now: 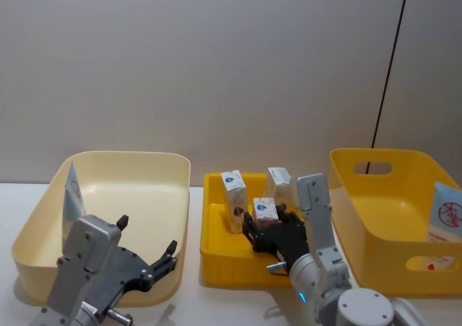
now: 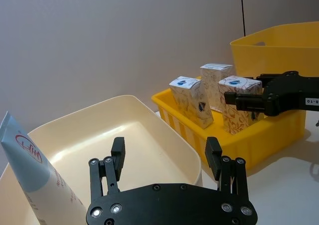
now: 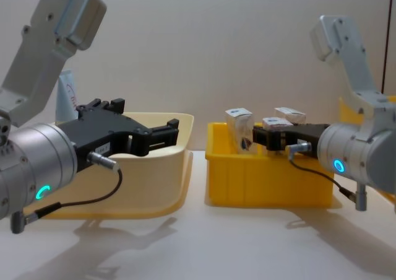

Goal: Bimanual collaborative sorting of washing and personal care products

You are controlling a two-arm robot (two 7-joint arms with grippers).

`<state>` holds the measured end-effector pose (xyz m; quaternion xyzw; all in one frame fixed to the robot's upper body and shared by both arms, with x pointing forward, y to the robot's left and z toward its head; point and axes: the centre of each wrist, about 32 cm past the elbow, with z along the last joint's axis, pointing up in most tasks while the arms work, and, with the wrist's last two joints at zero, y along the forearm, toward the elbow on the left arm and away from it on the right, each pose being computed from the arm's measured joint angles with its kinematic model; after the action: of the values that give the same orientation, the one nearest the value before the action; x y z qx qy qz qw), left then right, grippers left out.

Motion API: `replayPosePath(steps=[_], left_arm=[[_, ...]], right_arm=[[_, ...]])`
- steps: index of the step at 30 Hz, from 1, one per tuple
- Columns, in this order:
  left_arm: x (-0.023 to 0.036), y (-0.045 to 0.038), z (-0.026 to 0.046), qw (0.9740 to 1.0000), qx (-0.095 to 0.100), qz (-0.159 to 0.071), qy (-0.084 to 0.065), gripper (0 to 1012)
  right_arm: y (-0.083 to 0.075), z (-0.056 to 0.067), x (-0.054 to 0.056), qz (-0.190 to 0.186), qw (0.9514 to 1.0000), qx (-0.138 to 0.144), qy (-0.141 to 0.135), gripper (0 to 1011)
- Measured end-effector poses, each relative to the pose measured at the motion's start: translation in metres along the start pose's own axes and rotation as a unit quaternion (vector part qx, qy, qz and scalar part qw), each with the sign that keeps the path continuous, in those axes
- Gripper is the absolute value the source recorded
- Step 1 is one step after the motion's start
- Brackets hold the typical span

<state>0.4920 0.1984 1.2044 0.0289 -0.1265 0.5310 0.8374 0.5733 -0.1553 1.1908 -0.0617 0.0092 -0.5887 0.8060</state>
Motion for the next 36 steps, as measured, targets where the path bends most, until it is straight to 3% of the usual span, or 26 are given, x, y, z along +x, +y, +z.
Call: replayPosePath(steps=[10,18,24,36], left_arm=[[0.0000,0.0000,0.0000,1.0000,0.000,0.000,0.000,1003],[0.0000,0.0000,0.0000,1.0000,0.000,0.000,0.000,1003],[0.0000,0.0000,0.0000,1.0000,0.000,0.000,0.000,1003],[0.0000,0.0000,0.0000,1.0000,0.000,0.000,0.000,1003]], right_arm=[[0.001,0.000,0.000,-0.001,1.0000,0.003,0.000,420],[-0.004,0.003,0.003,0.002,0.9995,0.032,0.003,410],[-0.009,0.011,0.007,0.003,0.9975,0.070,0.007,410],[-0.027,0.036,0.028,-0.014,0.9868,0.160,0.021,410]])
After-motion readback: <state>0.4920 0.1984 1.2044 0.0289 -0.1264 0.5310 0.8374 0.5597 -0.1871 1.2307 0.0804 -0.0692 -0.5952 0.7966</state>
